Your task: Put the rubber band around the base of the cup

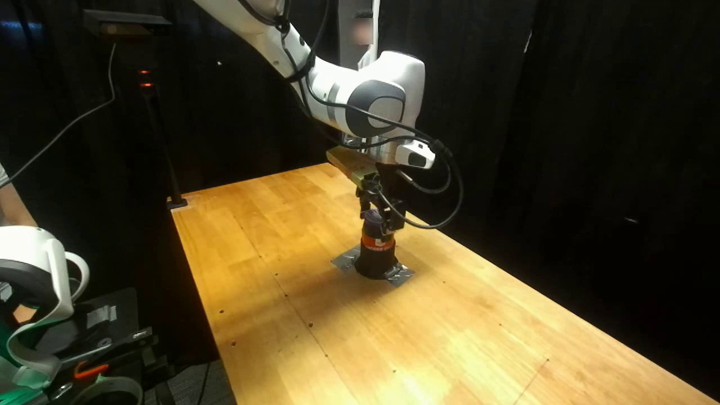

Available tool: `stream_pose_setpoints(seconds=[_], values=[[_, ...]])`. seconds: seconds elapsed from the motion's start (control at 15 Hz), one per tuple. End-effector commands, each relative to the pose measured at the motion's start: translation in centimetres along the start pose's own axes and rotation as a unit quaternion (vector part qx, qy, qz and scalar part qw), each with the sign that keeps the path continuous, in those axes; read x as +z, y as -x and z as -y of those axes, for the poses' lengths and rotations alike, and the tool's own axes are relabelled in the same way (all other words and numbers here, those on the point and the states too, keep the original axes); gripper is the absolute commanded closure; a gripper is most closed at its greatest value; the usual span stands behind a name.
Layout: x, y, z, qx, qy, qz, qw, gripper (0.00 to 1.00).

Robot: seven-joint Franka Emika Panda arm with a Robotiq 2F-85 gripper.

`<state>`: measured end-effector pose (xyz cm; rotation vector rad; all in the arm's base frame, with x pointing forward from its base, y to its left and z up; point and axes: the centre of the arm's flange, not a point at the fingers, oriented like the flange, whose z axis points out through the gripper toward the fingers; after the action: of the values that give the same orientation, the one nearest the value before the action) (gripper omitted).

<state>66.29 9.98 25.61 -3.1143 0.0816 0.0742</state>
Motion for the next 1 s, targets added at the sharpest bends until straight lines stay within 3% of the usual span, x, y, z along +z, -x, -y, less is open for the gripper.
stream_pose_setpoints(seconds=[0.0,0.27,0.53,0.93], values=[[0.3,0.0,0.0,-0.001,-0.019,0.067,0.9976,0.00],[0.2,1.0,-0.1,0.000,-0.031,0.104,0.9942,0.00],[0.6,2.3,-0.1,0.004,-0.036,0.112,0.9931,0.00],[2.5,2.8,0.1,0.001,-0.029,0.078,0.9965,0.00]])
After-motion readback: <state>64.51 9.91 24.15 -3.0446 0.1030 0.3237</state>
